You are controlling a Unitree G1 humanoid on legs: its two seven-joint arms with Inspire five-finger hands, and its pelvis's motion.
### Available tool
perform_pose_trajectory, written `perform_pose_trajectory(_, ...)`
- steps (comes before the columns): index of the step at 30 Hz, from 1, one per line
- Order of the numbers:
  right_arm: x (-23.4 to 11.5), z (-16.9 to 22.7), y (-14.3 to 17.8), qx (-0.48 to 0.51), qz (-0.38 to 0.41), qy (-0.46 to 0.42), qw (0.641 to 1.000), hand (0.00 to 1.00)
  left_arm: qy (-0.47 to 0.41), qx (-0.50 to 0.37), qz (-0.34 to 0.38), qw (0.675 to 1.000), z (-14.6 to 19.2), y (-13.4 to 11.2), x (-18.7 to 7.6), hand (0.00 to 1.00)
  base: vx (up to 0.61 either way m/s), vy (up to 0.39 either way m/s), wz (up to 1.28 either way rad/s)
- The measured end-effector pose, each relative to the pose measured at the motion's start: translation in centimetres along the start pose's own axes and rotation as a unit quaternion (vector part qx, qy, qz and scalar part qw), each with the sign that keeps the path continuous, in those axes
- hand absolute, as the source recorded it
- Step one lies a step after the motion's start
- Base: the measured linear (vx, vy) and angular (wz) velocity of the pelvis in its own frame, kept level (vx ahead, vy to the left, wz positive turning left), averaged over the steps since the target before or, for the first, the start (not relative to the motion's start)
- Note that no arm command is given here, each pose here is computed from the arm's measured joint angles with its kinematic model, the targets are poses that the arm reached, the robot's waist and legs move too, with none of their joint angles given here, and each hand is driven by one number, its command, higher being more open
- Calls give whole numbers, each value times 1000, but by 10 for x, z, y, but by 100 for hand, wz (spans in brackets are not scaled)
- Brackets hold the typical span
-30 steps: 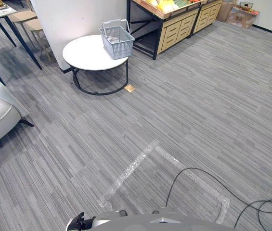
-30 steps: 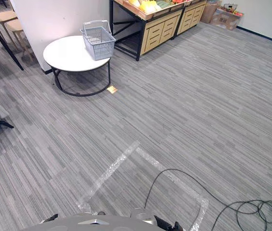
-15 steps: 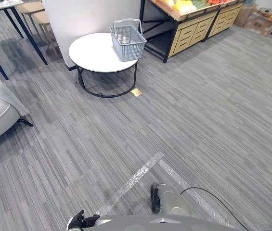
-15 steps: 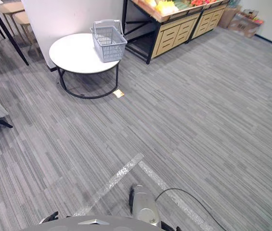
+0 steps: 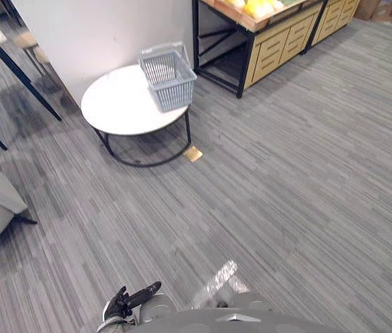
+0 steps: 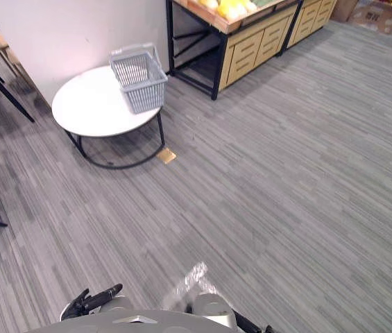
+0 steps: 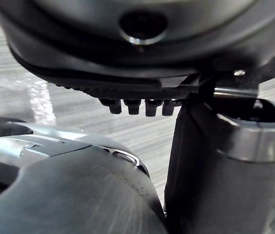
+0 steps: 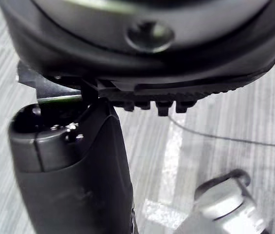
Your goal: Pick vegetable in the basket
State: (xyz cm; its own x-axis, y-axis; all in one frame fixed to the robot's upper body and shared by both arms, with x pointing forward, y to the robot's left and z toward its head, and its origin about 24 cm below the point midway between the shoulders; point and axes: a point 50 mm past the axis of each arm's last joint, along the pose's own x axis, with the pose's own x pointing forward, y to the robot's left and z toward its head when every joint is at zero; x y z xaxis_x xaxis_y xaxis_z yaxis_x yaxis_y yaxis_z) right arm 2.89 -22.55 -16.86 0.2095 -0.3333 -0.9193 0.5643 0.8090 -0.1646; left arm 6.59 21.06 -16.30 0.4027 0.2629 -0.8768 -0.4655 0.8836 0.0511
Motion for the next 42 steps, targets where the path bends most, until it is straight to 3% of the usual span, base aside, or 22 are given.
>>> perform_pose_trajectory(4, 3, 19, 20, -7, 22, -17, 1000, 100, -25, -31, -4, 999, 15, -3, 4, 100, 376, 54, -26)
perform_pose_trajectory(6, 3, 22, 18, -60, 25, -31, 997, 100, -22, -14, -4, 1000, 12, -6, 3, 100, 425, 156, -33)
perform_pose_trajectory(10, 2, 20, 33, -81, 45, -31, 995, 100, -53, 17, 1, 998, 37, -2, 9, 100, 365, 175, -13)
perform_pose_trajectory(20, 3, 17, 31, -62, 43, -6, 997, 100, -13, 31, 13, 999, 22, 6, 9, 100, 195, 81, -44)
perform_pose_trajectory(33, -1, -3, 30, 60, 28, 21, 998, 100, 19, 69, 32, 997, 6, 23, 4, 100, 124, 43, -8)
perform_pose_trajectory(42, -1, -1, 16, 82, 3, 7, 997, 100, 44, 4, 44, 998, -13, 16, -1, 100, 240, -137, 18)
